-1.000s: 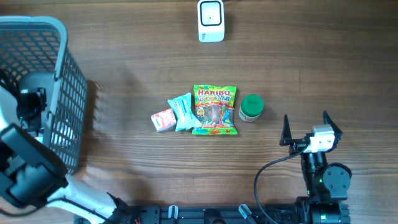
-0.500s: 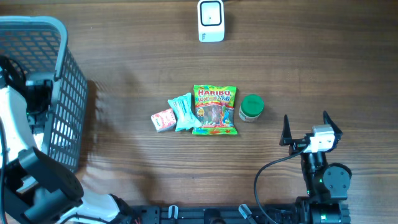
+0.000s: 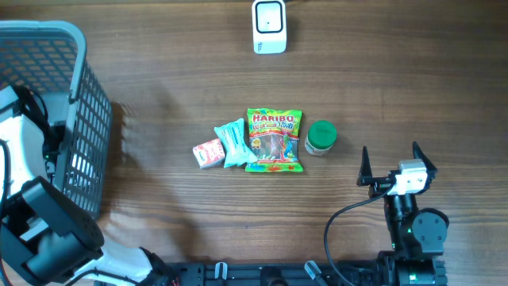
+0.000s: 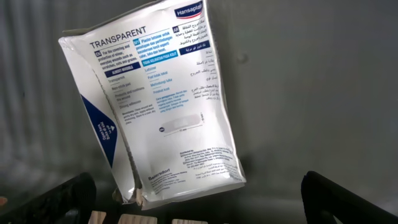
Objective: Scan the item barcode
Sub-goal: 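Reach into the basket and grasp the white Hansaplast plaster box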
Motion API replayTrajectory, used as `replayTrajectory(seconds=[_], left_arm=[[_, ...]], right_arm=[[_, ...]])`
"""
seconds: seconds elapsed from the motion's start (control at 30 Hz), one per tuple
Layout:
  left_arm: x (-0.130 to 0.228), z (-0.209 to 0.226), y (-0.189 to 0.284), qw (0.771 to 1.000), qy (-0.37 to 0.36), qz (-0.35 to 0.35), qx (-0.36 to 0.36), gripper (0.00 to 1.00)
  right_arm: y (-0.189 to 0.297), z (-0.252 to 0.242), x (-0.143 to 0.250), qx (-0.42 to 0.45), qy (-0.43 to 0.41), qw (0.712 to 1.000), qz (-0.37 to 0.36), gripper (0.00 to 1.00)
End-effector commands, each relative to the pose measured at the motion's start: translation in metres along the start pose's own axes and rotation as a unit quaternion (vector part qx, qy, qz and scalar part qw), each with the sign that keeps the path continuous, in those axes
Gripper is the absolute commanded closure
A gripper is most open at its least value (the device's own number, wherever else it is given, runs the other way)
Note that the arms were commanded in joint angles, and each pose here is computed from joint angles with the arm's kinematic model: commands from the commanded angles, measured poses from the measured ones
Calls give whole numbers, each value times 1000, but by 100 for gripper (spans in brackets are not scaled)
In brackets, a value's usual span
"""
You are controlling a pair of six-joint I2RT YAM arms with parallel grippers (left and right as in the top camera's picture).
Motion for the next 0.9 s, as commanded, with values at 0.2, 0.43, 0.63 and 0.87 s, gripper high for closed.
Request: replayTrajectory(seconds=[0.2, 0.43, 0.63, 0.87], left_arm=[[7, 15, -44, 999, 26, -16, -15, 0], [15, 26, -65, 999, 35, -16, -16, 0], [16, 27, -66, 999, 30, -16, -17, 33], [-3, 0, -28, 998, -26, -49, 40, 77]], right_arm=[[0, 1, -1, -5, 7, 1000, -4, 0], [0, 1, -1, -5, 6, 1000, -4, 1], [0, 1, -1, -5, 6, 1000, -4, 0], [0, 1, -1, -5, 7, 1000, -4, 0]])
Point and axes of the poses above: each gripper's point midway between its finger pads, its own y axis back along the fingers, its own z axis along the line the jaws close on, x = y × z, the point moved 2 cm from there along y, back along the fingers, and after that the axes turned 1 degree about -y, right-handed, at the moved point
